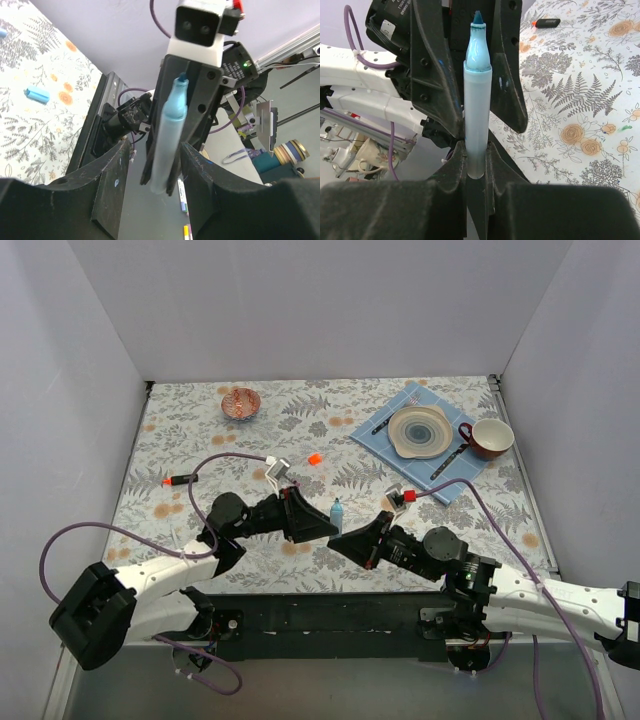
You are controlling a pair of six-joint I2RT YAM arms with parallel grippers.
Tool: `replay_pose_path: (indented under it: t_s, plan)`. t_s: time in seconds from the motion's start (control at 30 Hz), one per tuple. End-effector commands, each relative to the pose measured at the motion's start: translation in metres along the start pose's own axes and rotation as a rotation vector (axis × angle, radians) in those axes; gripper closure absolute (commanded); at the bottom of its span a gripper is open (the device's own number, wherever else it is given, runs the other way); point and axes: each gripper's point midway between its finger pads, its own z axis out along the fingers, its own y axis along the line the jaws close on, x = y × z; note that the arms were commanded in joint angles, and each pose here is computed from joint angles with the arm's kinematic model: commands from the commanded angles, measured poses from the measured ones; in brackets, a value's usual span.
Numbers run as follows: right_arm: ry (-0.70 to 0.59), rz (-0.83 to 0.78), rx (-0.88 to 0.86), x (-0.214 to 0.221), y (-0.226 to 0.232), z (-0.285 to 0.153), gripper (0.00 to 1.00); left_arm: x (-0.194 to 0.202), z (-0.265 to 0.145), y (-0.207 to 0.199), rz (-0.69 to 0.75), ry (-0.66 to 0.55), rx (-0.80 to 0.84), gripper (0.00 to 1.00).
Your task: Insert the pens into the pen caps
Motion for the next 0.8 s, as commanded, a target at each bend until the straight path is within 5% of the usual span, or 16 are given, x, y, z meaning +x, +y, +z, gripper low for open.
replay_pose_path:
  t_s: [0.0,0.23,0.43,0.77]
  plan:
    - [-0.055,0.009,-0.052,-0.012,0.011,0.004,0.99,-0.003,0.001,-0.007,0.003,-0.039,0.050,0.56]
    - [-0.034,0.027,-0.052,-0.003,0.008,0.007,0.99,-0.003,0.005,-0.012,0.014,-0.030,0.087,0.61]
    - [-0.047,0.035,-0.038,-0.004,0.004,0.007,0.99,0.000,0.004,-0.015,0.008,-0.022,0.112,0.91]
    - [-0.122,0.062,-0.010,-0.015,-0.003,0.006,0.99,0.009,0.005,-0.015,-0.036,-0.015,0.139,0.71]
